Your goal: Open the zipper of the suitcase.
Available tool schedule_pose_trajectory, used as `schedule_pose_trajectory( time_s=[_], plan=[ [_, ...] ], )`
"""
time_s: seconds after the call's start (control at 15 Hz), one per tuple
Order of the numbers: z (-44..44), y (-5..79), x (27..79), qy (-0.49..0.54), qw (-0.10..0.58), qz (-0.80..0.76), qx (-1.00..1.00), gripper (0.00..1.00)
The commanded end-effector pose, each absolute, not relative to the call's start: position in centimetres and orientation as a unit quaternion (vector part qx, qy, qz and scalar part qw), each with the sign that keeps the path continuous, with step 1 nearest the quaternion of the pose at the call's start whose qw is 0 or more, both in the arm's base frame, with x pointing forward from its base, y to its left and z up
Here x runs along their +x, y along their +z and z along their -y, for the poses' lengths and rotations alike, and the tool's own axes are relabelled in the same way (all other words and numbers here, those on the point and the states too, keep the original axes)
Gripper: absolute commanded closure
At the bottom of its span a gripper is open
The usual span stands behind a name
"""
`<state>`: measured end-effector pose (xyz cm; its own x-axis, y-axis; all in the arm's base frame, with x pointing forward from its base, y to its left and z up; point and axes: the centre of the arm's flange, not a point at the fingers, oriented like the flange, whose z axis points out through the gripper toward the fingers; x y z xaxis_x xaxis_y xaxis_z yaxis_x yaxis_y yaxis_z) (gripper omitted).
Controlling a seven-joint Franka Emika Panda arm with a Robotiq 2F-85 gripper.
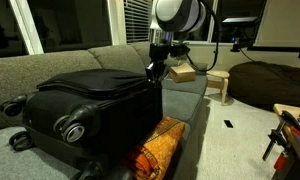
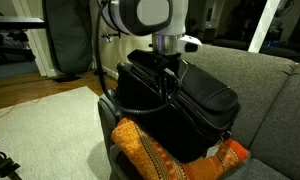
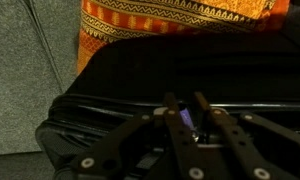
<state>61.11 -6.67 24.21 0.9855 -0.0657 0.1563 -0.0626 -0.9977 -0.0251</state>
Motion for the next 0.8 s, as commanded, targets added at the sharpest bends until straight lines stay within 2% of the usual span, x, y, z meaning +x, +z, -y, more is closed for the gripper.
schedule_pose_trajectory(
  time_s=[0.0, 0.73],
  plan=[
    [10.7, 23.4, 62.5, -0.075, -0.001, -0.043, -0.996, 0.95],
    [16.6, 22.2, 62.1, -0.057, -0.035, -0.071, -0.995, 0.95]
  ],
)
